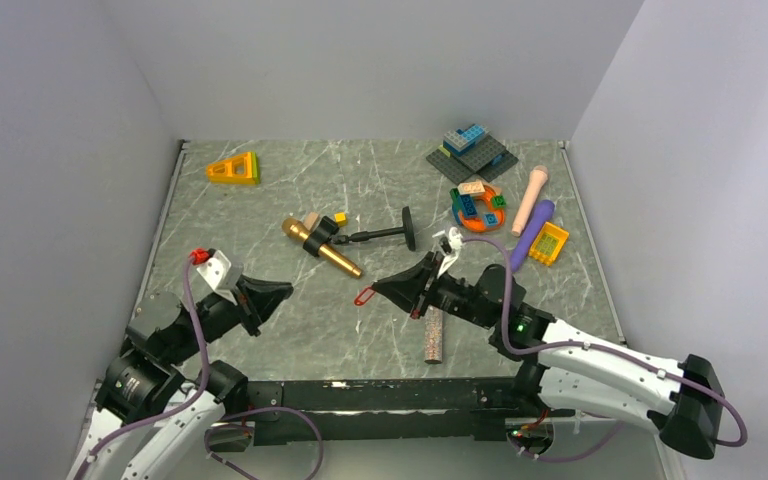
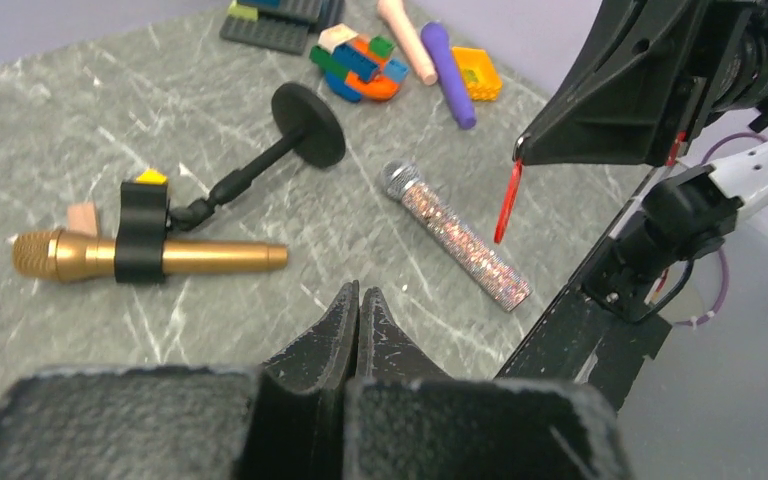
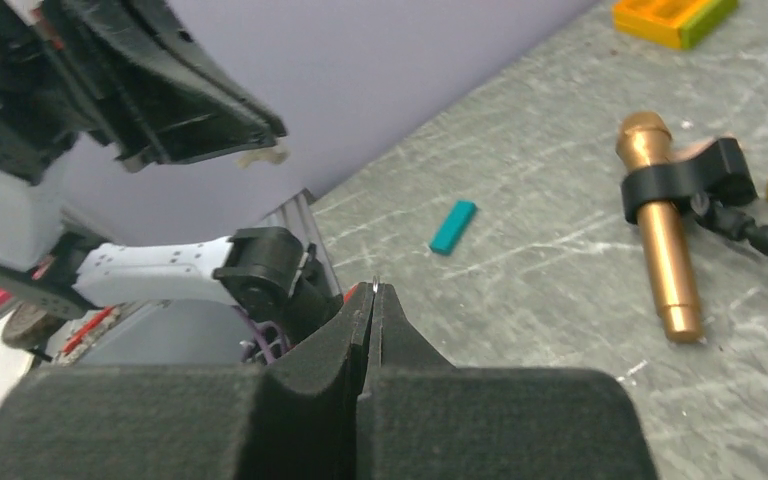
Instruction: Remove the keys from the keyring
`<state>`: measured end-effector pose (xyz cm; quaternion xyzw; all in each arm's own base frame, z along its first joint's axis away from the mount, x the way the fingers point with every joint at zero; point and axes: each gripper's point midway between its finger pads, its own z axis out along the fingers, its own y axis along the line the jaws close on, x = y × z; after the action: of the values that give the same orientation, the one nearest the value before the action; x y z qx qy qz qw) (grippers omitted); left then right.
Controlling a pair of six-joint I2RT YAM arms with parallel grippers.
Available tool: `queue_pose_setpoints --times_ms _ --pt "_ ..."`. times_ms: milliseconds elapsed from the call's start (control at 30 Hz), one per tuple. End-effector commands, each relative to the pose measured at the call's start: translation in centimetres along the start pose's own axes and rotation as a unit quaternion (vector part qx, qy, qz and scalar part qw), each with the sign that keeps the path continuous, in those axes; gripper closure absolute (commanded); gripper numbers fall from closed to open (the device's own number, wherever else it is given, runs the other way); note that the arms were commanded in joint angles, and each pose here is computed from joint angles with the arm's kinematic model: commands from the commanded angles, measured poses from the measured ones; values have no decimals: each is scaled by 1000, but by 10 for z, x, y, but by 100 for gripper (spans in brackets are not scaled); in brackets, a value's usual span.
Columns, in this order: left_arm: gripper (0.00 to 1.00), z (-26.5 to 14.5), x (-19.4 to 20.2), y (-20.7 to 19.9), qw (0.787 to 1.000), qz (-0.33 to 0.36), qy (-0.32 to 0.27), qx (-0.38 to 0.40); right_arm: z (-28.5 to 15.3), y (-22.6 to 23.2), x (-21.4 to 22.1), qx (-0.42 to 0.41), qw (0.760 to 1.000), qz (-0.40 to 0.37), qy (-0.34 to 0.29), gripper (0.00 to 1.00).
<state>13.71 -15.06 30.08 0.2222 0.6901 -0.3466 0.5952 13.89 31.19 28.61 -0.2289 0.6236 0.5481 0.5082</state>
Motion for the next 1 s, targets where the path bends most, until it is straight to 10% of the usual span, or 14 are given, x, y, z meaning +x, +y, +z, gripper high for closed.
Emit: queue_pose_setpoints --times_ms 0,967 --pt "100 -10 21 15 999 -7 24 -46 7 -18 8 46 999 25 3 100" --pt "100 -22 21 19 998 5 -11 -60 150 -138 81 157 965 180 106 100"
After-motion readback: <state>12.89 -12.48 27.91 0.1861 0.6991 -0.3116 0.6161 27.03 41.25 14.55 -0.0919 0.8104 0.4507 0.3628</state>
